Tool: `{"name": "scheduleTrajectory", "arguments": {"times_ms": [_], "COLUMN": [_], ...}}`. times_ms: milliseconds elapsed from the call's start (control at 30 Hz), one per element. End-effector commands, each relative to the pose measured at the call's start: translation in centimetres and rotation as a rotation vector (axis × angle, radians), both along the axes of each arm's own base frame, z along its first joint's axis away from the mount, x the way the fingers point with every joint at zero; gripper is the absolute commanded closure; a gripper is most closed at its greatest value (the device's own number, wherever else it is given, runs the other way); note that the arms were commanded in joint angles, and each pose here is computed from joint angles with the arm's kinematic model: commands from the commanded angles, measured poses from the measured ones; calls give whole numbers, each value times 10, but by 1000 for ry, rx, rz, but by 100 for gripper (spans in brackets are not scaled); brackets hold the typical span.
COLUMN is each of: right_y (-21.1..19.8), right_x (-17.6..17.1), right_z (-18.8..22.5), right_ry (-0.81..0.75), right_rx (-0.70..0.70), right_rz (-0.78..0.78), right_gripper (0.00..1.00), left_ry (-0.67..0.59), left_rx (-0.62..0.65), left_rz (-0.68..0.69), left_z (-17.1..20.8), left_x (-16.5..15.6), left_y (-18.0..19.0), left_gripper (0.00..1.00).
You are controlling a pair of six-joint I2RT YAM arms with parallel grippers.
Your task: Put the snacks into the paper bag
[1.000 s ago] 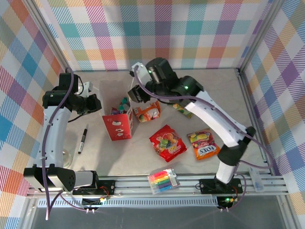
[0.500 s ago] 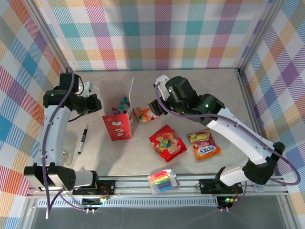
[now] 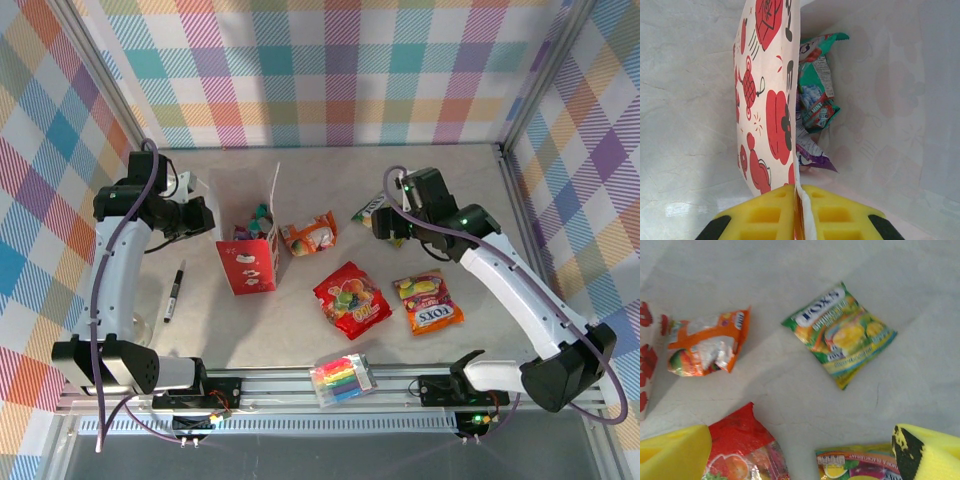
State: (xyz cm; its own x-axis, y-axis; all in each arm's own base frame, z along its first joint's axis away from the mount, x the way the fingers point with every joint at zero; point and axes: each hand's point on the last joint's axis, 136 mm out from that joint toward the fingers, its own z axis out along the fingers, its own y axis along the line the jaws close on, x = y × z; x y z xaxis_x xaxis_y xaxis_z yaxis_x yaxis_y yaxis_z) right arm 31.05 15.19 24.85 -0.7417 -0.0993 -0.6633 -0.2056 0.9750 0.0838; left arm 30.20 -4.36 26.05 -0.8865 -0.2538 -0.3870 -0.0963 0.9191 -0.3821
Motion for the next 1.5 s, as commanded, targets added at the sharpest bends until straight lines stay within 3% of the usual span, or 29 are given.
{"name": "scheduleTrajectory", "arguments": {"times_ms": [0, 467, 767, 1033, 1467], "right_y": [0, -32, -22, -16, -12], "right_x": [6, 47, 74, 90, 106], "right_z": [-3, -90, -130, -168, -191], "right_ry": [20, 305, 421, 512, 545], "right_rx": [133, 493, 596, 629, 627], "right_rz": [-42, -295, -290, -326, -330], "right_gripper": [6, 5, 8, 8, 9], "left_ry": [8, 9, 37, 40, 47], "left_rx": [-2, 15, 42, 55, 68], "left_rz": [17, 31, 44, 56, 64], "left_z": [1, 1, -6, -7, -6], "left_x": [3, 3, 6, 8, 7], "left_y": [4, 8, 13, 16, 18], "left_gripper": [88, 88, 88, 87, 87]}}
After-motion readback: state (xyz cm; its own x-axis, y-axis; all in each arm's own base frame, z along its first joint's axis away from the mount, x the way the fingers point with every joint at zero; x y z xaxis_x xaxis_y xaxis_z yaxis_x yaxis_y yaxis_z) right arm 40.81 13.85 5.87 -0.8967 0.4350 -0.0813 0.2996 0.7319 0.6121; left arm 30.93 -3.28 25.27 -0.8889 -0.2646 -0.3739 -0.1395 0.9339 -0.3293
